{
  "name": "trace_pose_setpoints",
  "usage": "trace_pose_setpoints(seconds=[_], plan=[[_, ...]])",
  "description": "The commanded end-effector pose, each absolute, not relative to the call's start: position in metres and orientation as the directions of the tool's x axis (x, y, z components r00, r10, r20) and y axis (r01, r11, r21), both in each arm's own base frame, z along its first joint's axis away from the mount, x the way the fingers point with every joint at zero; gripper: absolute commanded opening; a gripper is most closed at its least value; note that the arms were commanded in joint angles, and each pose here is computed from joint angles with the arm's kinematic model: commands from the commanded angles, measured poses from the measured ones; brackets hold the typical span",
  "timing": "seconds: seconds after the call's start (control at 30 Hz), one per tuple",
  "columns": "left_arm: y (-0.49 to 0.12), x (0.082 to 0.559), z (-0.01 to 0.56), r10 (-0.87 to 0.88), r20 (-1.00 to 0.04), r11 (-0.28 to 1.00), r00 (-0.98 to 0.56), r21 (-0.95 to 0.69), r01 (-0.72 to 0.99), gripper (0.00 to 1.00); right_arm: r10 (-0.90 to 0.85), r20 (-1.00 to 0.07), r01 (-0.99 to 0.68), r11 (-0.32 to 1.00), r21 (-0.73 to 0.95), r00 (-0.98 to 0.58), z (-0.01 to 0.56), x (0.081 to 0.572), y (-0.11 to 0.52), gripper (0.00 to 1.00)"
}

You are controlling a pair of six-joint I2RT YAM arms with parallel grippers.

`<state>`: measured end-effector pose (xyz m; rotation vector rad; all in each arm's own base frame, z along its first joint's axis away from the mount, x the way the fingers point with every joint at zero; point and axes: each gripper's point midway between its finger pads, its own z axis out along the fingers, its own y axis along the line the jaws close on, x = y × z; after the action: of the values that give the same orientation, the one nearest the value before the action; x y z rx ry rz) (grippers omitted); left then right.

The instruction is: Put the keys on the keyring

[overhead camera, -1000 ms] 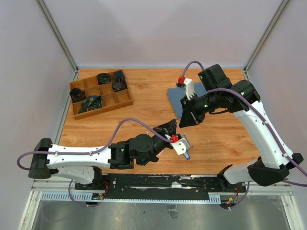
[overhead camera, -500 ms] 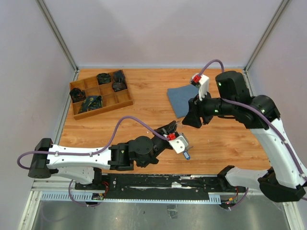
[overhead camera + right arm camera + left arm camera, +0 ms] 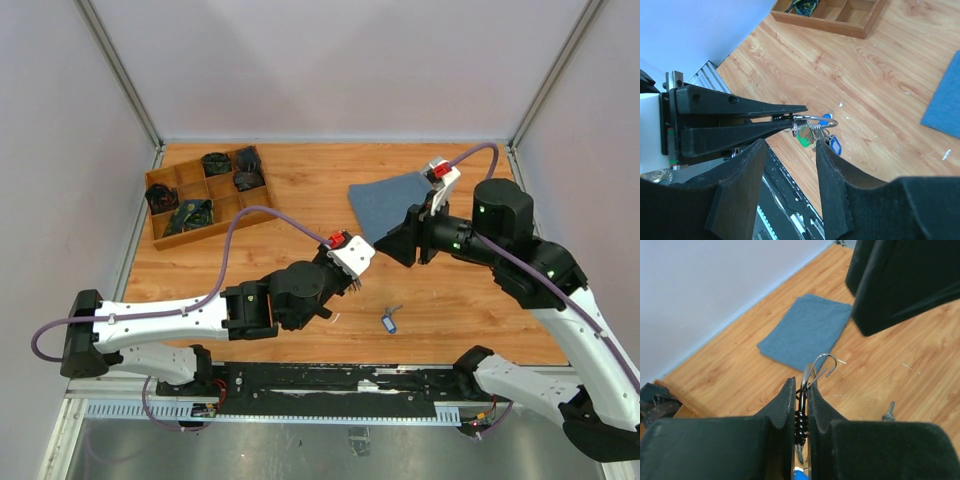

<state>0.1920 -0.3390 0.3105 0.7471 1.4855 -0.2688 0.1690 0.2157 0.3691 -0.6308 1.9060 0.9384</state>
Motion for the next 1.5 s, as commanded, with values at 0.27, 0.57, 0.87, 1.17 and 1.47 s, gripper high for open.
trace_pose_setpoints(seconds=[0.27, 0.57, 0.87, 1.17, 1.47], plan=[[-0.341, 0.19, 0.336, 0.138, -0.989, 0.771, 0.06, 0.145, 0.619, 0.0, 0.016, -0.854, -0.712, 0.544, 0.444, -0.521, 0.368, 0.183, 0.236, 0.34], [-0.336, 0.191, 0.34, 0.129, -0.99, 0.784, 0.064, 0.142, 0.604, 0.0, -0.046, -0.814, -0.689, 0.562, 0.459, -0.579, 0.349, 0.183, 0.239, 0.34], [-0.335, 0.193, 0.343, 0.129, -0.989, 0.791, 0.069, 0.145, 0.595, 0.0, -0.076, -0.802, -0.699, 0.544, 0.465, -0.593, 0.345, 0.177, 0.239, 0.28], [-0.337, 0.192, 0.345, 0.123, -0.99, 0.785, 0.071, 0.141, 0.603, 0.01, -0.07, -0.804, -0.705, 0.529, 0.472, -0.591, 0.346, 0.177, 0.242, 0.21], [-0.336, 0.191, 0.347, 0.116, -0.991, 0.785, 0.07, 0.135, 0.604, 0.0, -0.061, -0.8, -0.707, 0.511, 0.488, -0.597, 0.346, 0.177, 0.247, 0.09]])
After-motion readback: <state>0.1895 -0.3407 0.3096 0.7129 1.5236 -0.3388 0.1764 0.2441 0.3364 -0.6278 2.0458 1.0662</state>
